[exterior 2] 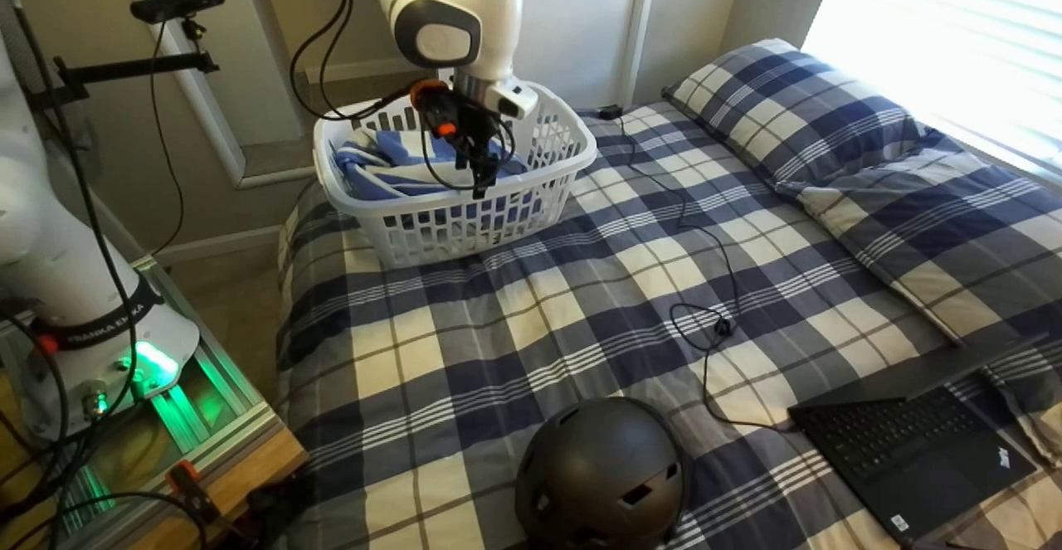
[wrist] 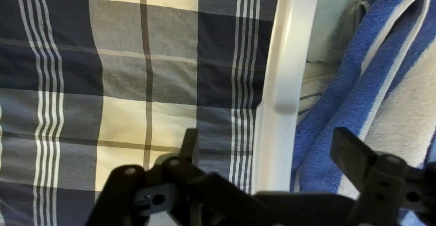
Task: Move the laundry basket to the right
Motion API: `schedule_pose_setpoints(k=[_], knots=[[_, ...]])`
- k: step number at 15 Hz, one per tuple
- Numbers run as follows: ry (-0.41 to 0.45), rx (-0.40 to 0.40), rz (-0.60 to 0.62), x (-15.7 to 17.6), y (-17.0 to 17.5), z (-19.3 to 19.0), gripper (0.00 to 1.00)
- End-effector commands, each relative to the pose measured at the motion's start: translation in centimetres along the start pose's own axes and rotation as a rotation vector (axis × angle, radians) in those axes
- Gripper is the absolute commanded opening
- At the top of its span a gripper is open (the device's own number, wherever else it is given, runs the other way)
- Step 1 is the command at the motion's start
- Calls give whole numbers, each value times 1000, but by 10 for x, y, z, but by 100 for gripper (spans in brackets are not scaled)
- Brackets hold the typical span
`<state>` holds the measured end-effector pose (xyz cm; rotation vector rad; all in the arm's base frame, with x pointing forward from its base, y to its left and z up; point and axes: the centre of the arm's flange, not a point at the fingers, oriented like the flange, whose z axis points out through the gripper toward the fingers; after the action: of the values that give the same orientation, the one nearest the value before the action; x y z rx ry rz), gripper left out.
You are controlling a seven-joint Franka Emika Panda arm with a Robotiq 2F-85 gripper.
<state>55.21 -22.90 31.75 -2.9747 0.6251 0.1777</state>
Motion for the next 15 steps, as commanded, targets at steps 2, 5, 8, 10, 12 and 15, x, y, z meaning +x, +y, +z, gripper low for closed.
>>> schedule_pose_setpoints(k=[2,5,8,10,12,15], knots=[[2,2,0,0,0,-1,100],[2,2,2,0,1,-1,100],[-1,4,8,7,2,2,100],[-13,35,0,18,3,10,100],[-17,30,-13,26,2,18,100],[-10,21,-22,42,0,30,100]])
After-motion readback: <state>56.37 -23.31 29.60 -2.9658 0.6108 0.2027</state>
